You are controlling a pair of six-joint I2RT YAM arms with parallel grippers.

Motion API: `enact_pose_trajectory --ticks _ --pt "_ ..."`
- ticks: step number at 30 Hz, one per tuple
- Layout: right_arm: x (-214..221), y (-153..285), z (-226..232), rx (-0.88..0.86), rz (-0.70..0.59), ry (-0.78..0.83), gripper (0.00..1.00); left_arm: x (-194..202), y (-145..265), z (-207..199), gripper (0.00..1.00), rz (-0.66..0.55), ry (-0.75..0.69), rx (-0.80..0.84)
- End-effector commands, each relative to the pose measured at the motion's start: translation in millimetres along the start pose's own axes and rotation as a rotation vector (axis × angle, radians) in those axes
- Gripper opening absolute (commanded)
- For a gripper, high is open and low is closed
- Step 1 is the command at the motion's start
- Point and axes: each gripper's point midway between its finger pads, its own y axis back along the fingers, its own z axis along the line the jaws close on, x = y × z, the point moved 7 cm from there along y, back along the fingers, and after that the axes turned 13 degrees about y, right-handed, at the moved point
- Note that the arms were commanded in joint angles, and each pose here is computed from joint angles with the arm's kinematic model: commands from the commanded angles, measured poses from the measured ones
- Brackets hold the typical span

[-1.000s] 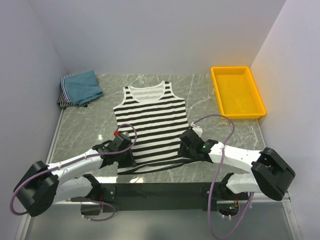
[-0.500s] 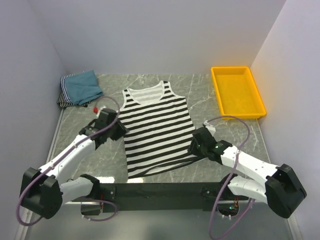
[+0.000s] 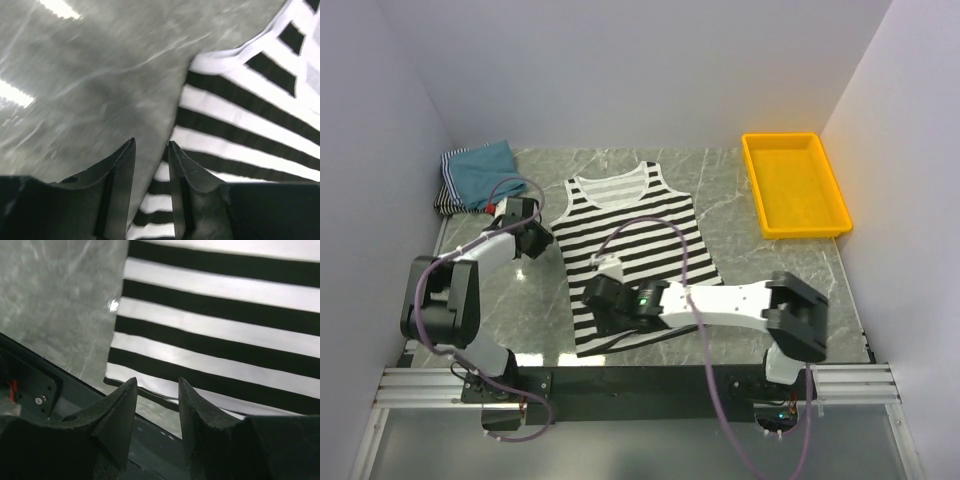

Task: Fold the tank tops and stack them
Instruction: Flatten the tank top out

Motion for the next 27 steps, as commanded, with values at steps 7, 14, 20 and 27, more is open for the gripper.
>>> enact_pose_trajectory --ticks 7,14,20,27 --pt "5 -20 56 -0.028 0.021 0.125 0.46 -13 -23 -49 0.38 0.012 -0.087 0.177" --pt "18 -28 78 -0.047 0.047 0.155 0.46 -15 -32 -41 0.36 -0.011 -0.085 0.112" --pt "26 -36 89 -0.034 0.071 0.169 0.46 -14 -34 -40 0.36 -0.012 -0.078 0.108" --pt "39 -53 86 0.0 0.107 0.174 0.44 -18 -25 -47 0.36 -0.021 -0.077 0.137"
